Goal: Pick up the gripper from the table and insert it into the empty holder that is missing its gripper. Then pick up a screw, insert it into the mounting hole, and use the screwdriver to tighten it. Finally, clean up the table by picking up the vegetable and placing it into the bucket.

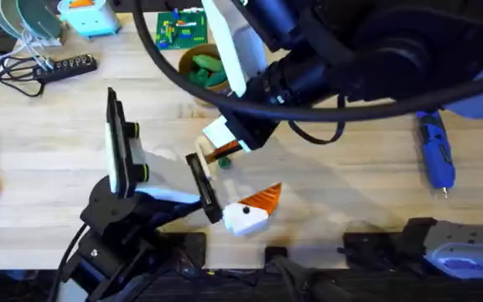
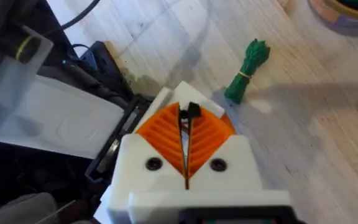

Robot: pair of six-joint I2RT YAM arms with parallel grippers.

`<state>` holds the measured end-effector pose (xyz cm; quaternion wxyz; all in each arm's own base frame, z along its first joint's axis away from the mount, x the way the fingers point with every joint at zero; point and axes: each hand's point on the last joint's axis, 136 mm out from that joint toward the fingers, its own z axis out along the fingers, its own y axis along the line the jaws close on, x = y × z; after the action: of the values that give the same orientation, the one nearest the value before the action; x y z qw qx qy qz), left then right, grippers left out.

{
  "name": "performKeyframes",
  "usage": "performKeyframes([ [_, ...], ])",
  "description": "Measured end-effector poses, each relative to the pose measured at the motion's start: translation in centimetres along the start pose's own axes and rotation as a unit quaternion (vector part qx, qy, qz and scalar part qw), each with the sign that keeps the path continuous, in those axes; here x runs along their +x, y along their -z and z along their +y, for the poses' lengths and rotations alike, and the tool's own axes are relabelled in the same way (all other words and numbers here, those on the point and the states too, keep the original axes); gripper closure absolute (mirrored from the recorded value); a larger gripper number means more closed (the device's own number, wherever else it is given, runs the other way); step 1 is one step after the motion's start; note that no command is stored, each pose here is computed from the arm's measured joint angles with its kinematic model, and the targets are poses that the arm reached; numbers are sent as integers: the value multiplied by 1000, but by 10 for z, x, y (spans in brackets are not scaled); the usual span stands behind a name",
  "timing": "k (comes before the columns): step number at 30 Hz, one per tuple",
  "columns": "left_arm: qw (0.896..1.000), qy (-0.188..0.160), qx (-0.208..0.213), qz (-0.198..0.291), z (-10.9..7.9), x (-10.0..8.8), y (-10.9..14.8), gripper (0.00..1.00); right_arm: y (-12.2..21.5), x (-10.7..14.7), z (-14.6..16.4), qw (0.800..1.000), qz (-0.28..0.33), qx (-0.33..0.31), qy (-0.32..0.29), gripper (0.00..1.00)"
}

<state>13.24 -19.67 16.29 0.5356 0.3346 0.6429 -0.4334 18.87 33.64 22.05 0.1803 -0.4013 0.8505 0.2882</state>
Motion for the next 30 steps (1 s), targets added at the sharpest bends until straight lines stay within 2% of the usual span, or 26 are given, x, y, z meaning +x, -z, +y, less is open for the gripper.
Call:
performKeyframes([
  [30,1000,0,0,0,0,0,0,9,1,1,-4,1000,1,14,2,994],
])
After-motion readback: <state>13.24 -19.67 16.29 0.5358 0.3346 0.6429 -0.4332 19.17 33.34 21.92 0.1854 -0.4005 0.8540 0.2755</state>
